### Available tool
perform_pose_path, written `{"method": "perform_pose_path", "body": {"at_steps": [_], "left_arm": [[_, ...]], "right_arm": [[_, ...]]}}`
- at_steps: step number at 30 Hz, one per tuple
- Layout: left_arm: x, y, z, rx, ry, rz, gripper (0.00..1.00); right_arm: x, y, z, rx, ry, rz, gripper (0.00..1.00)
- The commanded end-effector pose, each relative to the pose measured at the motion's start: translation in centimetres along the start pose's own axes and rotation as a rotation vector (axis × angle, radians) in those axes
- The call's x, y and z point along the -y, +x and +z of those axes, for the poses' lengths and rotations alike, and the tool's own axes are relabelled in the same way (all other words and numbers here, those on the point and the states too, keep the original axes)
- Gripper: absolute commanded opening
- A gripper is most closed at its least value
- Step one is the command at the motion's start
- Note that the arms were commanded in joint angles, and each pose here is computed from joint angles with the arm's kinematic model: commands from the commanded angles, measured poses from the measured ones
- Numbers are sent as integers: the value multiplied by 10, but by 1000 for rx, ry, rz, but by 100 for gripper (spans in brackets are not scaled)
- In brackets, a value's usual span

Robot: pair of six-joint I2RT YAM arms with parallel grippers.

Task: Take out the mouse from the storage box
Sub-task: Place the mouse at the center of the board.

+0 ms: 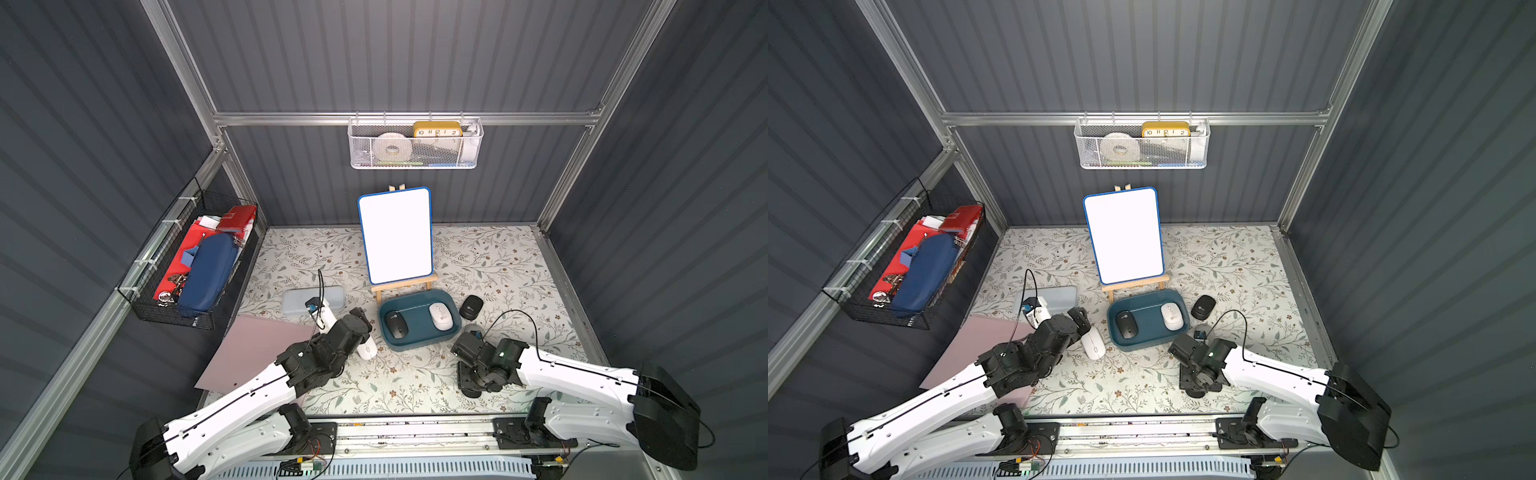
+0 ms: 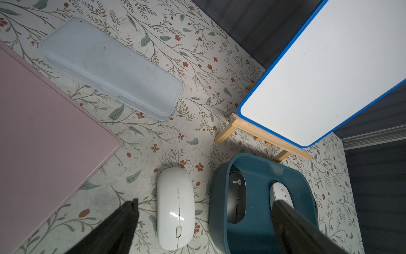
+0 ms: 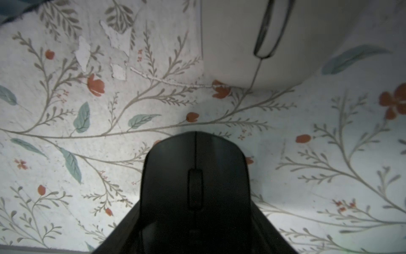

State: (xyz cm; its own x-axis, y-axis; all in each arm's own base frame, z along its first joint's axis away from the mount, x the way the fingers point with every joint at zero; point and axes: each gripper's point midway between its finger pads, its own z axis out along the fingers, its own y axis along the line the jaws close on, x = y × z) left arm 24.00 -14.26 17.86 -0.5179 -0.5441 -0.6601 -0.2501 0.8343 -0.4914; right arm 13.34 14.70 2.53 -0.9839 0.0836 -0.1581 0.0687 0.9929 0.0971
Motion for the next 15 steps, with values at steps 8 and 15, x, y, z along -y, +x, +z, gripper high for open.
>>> {"method": "perform_pose_path", "body": {"at_steps": [8,15], "left_arm": [[12,-2,1,-8,24,14,99],[22,1,4,-30,37,37,99]], "right_arm": [[12,0,11,3,87,20,62],[10,-5,3,24,76,20,73]]}}
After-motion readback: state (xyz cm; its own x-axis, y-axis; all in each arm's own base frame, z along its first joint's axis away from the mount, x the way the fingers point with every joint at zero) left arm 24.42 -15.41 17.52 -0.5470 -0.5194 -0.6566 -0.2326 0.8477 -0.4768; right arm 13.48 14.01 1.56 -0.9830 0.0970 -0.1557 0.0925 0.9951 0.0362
